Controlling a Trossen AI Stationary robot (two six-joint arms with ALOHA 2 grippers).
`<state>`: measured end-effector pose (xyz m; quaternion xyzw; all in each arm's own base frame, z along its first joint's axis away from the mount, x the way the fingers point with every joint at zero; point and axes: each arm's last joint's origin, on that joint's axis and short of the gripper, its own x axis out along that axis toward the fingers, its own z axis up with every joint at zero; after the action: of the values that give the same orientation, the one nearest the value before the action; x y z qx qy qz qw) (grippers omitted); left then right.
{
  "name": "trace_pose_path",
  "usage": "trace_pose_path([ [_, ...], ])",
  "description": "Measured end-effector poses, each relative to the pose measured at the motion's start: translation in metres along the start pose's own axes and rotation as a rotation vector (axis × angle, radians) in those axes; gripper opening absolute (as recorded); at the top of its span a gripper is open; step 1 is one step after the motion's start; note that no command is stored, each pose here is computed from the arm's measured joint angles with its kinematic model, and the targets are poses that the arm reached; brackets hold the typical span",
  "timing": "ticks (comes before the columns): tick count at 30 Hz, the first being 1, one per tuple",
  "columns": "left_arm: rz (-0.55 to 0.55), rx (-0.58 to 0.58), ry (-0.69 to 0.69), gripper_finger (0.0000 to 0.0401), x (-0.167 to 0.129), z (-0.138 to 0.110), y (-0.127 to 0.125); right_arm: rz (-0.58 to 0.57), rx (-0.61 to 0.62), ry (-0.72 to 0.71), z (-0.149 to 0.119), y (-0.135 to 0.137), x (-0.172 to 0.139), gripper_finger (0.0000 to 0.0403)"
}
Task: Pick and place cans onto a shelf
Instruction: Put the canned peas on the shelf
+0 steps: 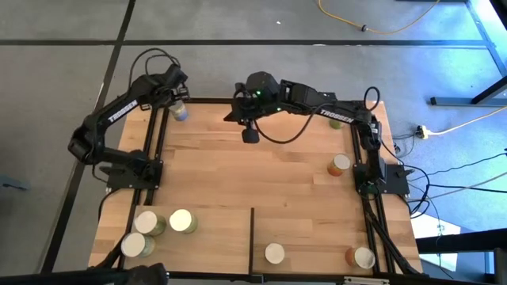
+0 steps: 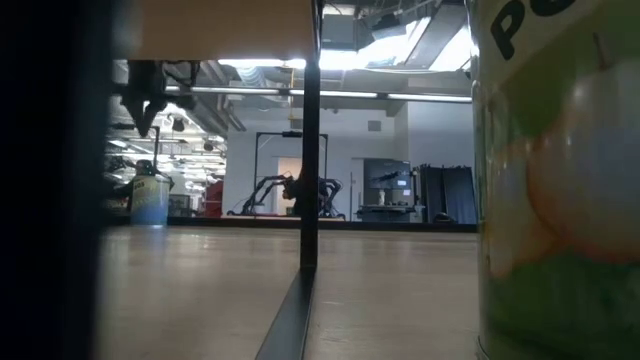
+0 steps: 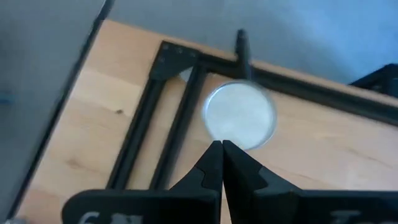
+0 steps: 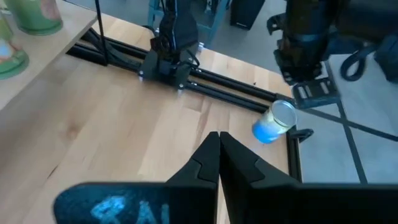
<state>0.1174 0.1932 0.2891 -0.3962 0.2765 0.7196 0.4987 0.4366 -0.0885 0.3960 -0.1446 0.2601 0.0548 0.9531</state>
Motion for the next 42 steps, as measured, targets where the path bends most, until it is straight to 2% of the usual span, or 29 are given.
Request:
trace_pose_path([
  [7, -0.003, -0.075, 0.088, 0.0, 0.023, -0.002, -0.017, -0.004, 0.013, 0.023, -0.005, -0.005, -0.001, 0.001],
  [12, -0.034, -0.01, 0.069, 0.0, 0.033, 0.001, -0.029, 0.005, 0.018, 0.042, -0.006, -0.004, -0.001, 0.001],
  [18, -0.073, -0.014, 0.07, 0.0, 0.046, 0.003, -0.041, 0.006, 0.018, 0.042, -0.006, -0.004, -0.001, 0.001],
  [27, 0.005, 0.02, 0.149, 0.0, 0.061, -0.002, -0.04, 0.006, 0.017, 0.043, -0.007, -0.004, -0.001, 0.001],
  [34, 0.003, -0.001, 0.169, 0.0, 0.064, 0.002, -0.037, 0.006, 0.009, 0.043, -0.007, -0.004, -0.001, 0.001],
  [42, -0.041, -0.063, 0.267, 0.0, 0.07, 0.01, -0.027, 0.007, 0.007, 0.044, -0.007, -0.004, -0.001, 0.001],
])
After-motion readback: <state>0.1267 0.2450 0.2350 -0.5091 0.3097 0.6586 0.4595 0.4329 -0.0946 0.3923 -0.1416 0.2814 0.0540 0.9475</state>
